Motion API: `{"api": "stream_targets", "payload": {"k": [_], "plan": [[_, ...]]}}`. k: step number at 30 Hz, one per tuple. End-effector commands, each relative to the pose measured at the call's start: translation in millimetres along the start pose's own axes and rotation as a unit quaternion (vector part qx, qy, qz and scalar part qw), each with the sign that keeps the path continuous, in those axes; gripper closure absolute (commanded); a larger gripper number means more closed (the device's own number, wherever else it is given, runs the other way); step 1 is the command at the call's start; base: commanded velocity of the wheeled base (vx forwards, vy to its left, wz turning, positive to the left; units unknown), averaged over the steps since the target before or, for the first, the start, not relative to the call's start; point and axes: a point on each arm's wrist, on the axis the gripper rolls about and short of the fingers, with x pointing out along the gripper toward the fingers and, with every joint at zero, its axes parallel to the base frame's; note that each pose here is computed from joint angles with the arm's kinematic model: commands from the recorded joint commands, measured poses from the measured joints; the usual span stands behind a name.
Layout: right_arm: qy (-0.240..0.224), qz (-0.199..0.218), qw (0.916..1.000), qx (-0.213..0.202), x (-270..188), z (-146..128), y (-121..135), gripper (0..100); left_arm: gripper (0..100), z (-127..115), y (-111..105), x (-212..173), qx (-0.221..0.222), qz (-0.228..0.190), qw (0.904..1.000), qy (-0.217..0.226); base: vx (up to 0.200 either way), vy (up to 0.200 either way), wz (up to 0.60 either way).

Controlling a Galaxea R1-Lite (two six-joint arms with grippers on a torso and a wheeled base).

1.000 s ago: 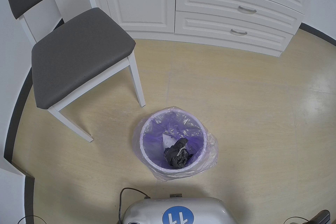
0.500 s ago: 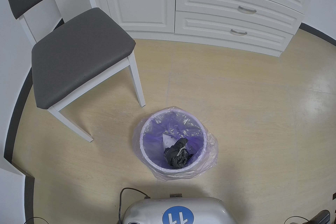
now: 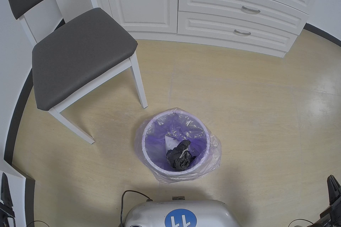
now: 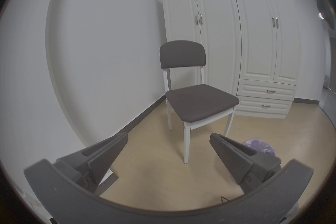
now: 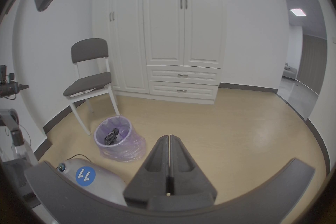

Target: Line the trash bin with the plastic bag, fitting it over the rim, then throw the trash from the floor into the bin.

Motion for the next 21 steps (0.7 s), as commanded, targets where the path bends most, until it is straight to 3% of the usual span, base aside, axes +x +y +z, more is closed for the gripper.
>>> {"api": "stream_targets", "payload": {"k": [1,4,6,9,15,21], "plan": [[0.013,0.025,0.9993,-0.024,0.1,-7.6,1.4,100,0,-44.1,-2.4,12.4,0.017,-0.001,0.9995,0.026,0.0,0.0,0.0],[0.014,0.019,0.9996,-0.016,0.1,-7.7,1.1,100,0,-43.8,-3.2,13.0,0.005,-0.012,0.9998,0.018,0.0,0.0,0.0],[0.036,-0.02,0.999,0.016,-0.2,-12.0,-0.5,100,0,-44.1,-3.8,13.0,0.001,-0.026,0.9995,0.021,0.0,0.0,0.0],[0.036,-0.029,0.9987,0.023,-0.2,-12.1,-0.9,100,0,-44.3,-4.6,12.9,0.0,-0.043,0.9988,0.022,0.0,0.0,0.0],[0.036,-0.028,0.9988,0.019,-0.2,-11.9,-0.8,100,0,-48.5,-9.0,11.2,0.005,-0.153,0.9868,0.052,0.0,0.0,0.0],[0.035,-0.026,0.9988,0.021,-0.1,-11.7,-0.8,100,0,-51.0,-9.2,11.4,0.02,-0.157,0.9856,0.058,0.0,0.0,0.0]]}}
